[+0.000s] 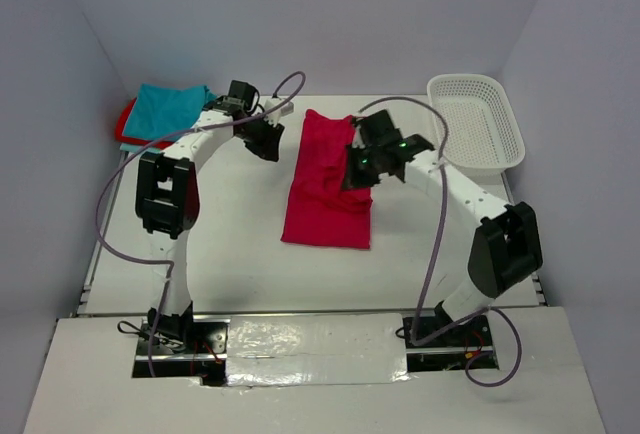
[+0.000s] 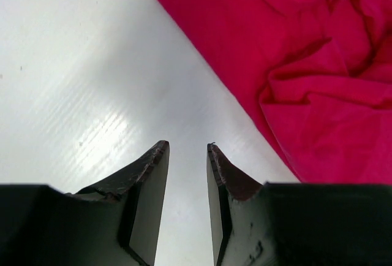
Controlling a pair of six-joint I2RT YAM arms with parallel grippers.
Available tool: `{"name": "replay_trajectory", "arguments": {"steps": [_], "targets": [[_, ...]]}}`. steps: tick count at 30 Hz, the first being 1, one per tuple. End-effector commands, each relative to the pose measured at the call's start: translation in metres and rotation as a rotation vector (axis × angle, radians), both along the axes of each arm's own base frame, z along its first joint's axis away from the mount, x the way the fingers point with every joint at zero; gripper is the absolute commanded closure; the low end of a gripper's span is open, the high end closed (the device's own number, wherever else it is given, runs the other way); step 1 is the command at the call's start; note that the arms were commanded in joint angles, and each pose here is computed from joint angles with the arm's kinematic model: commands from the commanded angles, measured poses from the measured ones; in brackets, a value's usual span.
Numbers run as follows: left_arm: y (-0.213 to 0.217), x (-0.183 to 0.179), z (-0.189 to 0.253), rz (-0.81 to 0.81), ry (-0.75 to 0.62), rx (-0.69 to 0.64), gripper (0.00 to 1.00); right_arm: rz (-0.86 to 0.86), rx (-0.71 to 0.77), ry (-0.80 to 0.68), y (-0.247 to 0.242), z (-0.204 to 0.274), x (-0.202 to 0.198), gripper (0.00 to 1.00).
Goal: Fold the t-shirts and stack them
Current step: Fold the folded rectangular tshirt in 1/3 of the way
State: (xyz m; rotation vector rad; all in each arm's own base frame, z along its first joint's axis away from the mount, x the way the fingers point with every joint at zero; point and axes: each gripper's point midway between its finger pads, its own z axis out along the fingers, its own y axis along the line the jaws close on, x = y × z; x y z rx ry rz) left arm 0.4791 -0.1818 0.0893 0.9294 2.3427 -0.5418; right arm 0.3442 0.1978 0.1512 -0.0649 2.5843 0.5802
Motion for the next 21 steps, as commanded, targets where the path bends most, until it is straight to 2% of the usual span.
{"name": "replay_trajectory", "arguments": {"steps": [1, 6, 10, 16, 19, 21], "targets": [[0.001, -0.017, 0.049, 0.005, -0.023, -0.047, 0.57, 0.141, 0.007, -0.011, 0.049, -0.016, -0.029, 1.0], [0.011, -0.034, 0.055, 0.028, 0.003, -0.055, 0.57, 0.218, 0.011, 0.106, 0.086, -0.065, -0.045, 1.0], [0.015, -0.042, 0.055, 0.027, -0.006, -0.062, 0.57, 0.247, -0.086, 0.187, 0.095, -0.103, -0.043, 1.0], [0.019, -0.05, 0.055, 0.029, -0.003, -0.075, 0.57, 0.147, -0.224, 0.172, 0.074, -0.12, -0.024, 1.0], [0.018, -0.052, 0.054, 0.024, -0.002, -0.075, 0.58, 0.101, -0.334, 0.136, 0.061, -0.121, -0.005, 1.0], [0.018, -0.054, 0.055, 0.018, -0.006, -0.076, 0.57, 0.054, -0.41, 0.053, 0.054, -0.106, 0.022, 1.0]]}}
